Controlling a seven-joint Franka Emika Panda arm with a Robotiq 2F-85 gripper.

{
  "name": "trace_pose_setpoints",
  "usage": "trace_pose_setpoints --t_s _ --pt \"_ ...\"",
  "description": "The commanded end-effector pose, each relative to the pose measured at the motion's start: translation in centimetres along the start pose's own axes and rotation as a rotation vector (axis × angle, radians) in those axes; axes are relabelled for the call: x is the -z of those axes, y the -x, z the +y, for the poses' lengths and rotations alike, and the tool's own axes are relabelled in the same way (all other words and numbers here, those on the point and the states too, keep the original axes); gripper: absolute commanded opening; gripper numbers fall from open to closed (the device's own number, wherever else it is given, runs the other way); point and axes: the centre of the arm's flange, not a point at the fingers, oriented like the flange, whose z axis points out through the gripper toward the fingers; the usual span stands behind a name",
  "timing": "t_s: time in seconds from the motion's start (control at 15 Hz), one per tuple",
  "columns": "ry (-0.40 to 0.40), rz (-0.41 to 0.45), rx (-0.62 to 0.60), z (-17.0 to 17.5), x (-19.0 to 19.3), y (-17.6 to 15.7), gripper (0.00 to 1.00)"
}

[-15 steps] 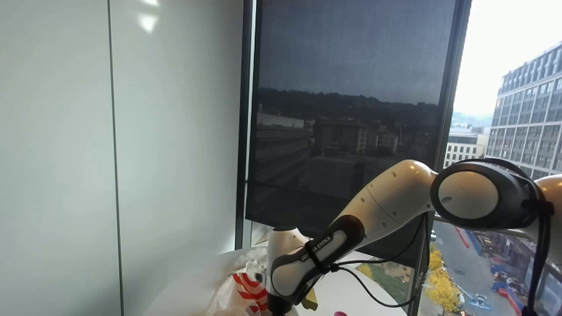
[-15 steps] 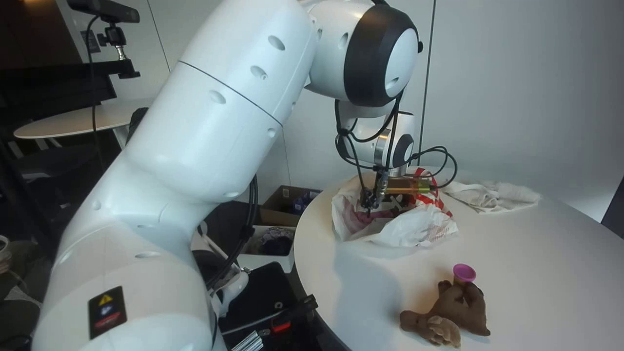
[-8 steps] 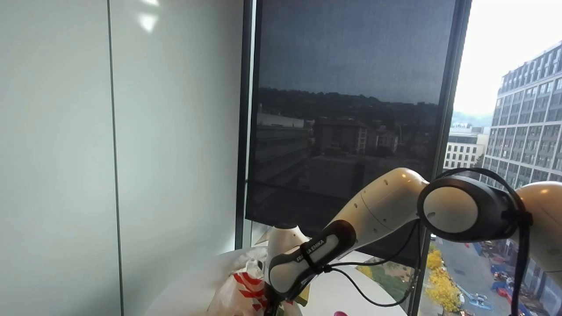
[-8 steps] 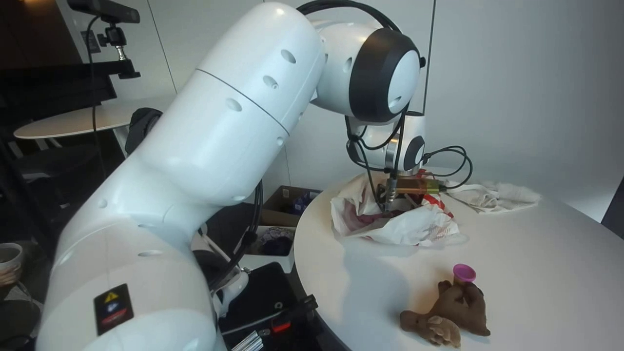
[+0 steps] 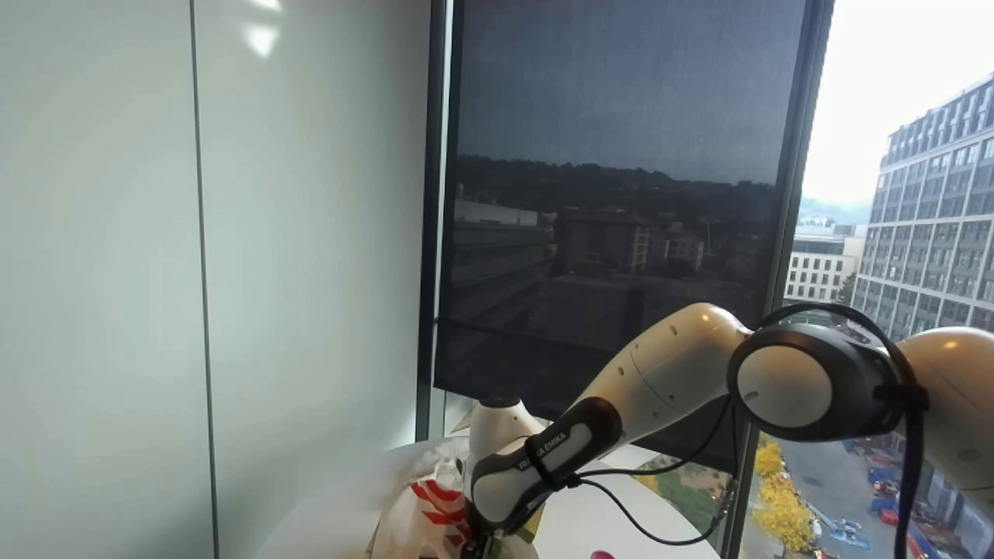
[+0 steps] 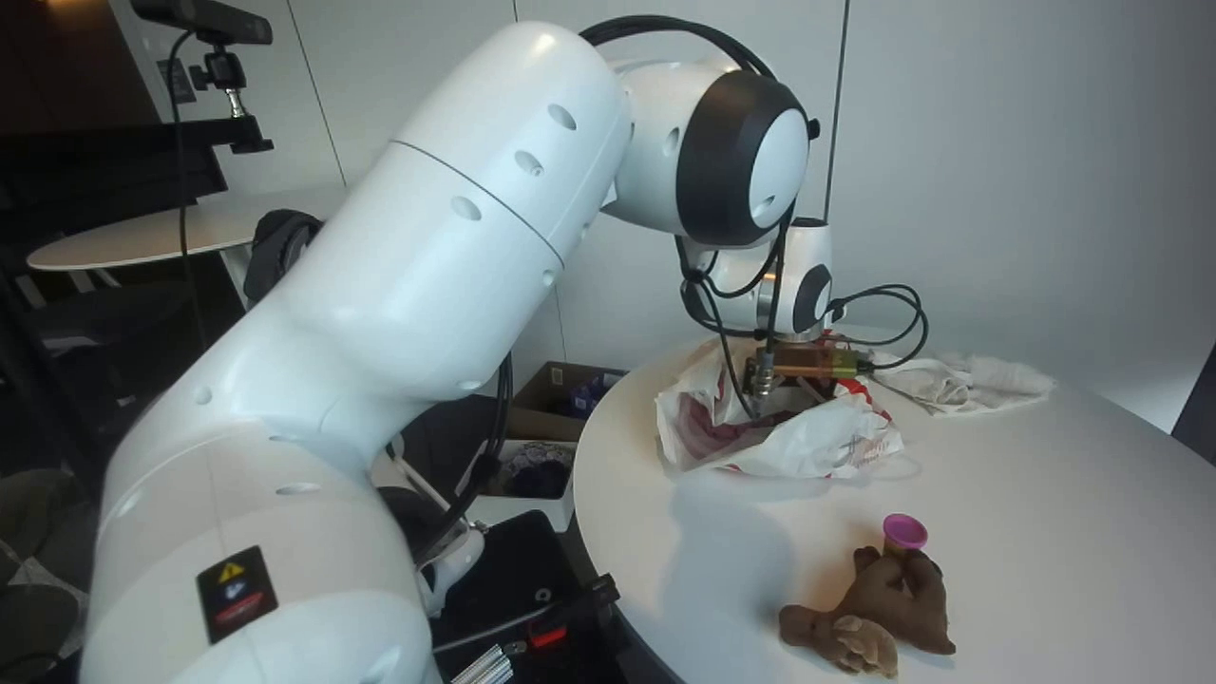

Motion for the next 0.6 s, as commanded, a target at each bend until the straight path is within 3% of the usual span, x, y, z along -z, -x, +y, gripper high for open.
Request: trace_pose_setpoints --t_s 0.0,0.53 --pt "0.055 -0.008 0.01 -1.2 0.63 -0.25 1.0" --pt "0.196 -0.012 -0.004 -1.0 1.1 0.35 1.0"
